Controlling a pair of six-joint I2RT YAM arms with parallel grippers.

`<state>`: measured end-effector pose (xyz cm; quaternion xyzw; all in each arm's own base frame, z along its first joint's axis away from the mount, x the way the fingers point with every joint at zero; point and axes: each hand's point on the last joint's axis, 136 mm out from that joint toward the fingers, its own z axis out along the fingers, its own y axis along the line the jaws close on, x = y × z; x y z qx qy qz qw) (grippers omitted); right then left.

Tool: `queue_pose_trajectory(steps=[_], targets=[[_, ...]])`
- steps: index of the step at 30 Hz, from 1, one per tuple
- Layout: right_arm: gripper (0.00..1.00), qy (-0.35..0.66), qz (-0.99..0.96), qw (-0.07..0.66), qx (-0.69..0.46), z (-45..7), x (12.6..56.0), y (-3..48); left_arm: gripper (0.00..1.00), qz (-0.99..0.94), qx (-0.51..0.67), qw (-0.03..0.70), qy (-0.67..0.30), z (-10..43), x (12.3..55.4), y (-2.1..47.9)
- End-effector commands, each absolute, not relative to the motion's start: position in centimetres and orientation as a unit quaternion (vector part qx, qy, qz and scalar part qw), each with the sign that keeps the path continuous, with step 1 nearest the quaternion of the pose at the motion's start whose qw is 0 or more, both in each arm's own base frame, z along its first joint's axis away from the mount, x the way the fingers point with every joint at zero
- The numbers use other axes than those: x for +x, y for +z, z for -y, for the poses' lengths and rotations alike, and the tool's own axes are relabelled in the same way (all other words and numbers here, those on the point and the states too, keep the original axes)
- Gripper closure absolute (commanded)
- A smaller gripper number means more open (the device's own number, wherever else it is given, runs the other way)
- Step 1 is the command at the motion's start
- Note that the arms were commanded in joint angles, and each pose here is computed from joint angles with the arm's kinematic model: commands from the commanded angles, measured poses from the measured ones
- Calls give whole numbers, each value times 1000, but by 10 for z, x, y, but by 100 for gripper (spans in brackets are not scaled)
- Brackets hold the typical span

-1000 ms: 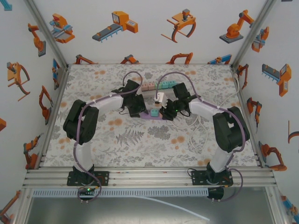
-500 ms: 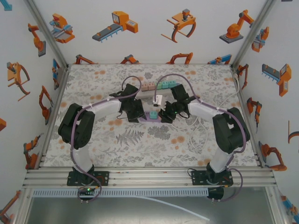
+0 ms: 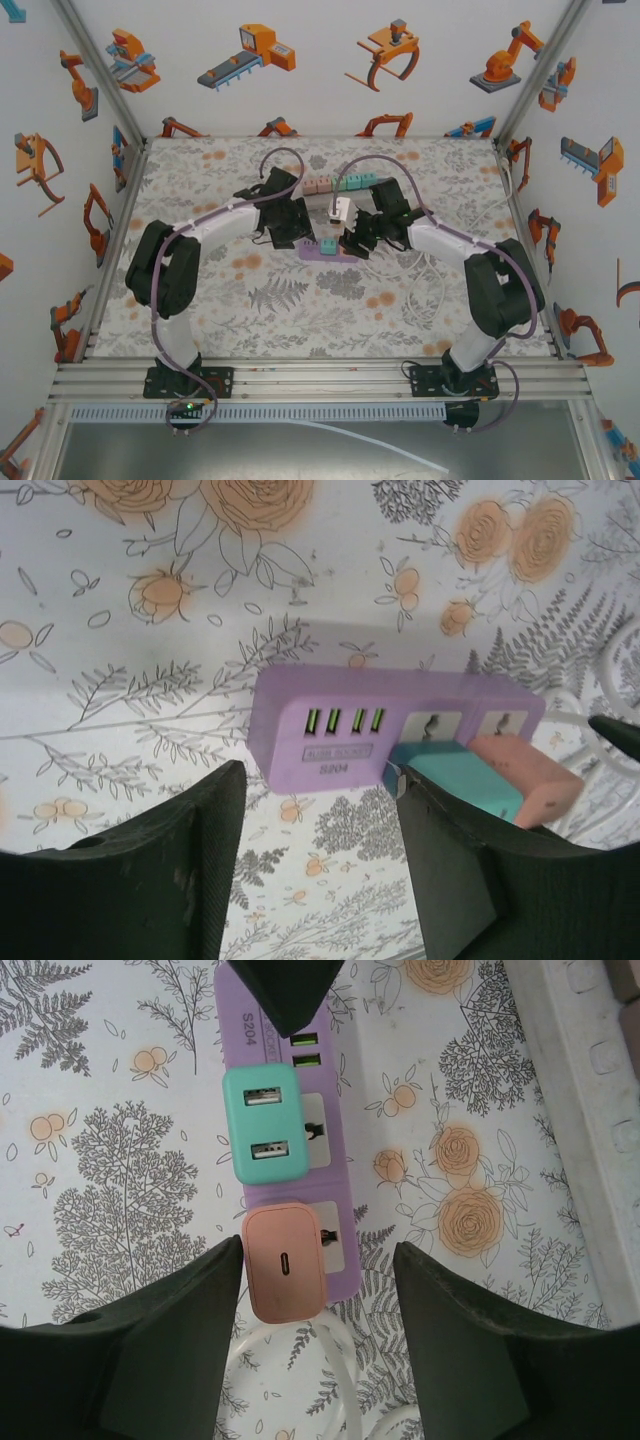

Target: Pull the plug off the socket

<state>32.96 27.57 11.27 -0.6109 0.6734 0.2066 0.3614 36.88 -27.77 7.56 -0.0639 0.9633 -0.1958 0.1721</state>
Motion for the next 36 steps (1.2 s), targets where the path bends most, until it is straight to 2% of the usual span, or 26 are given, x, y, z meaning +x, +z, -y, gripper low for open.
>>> queue_pose_trajectory(steps=[1,8,13,27,36], targets=[[45,206,-667,355,-622,-280,330,113,44,-970,-62,160,-171,273,373,65],[50,215,-670,336,-627,-279,325,104,51,-977,-66,136,-147,268,367,46],[58,218,-672,314,-634,-278,324,97,54,-981,-73,128,-130,260,360,36],[81,240,-660,316,-638,-288,319,111,54,-986,-84,97,-107,253,345,12],[83,262,-643,331,-639,-295,316,127,57,-992,-84,80,-56,236,337,-6]])
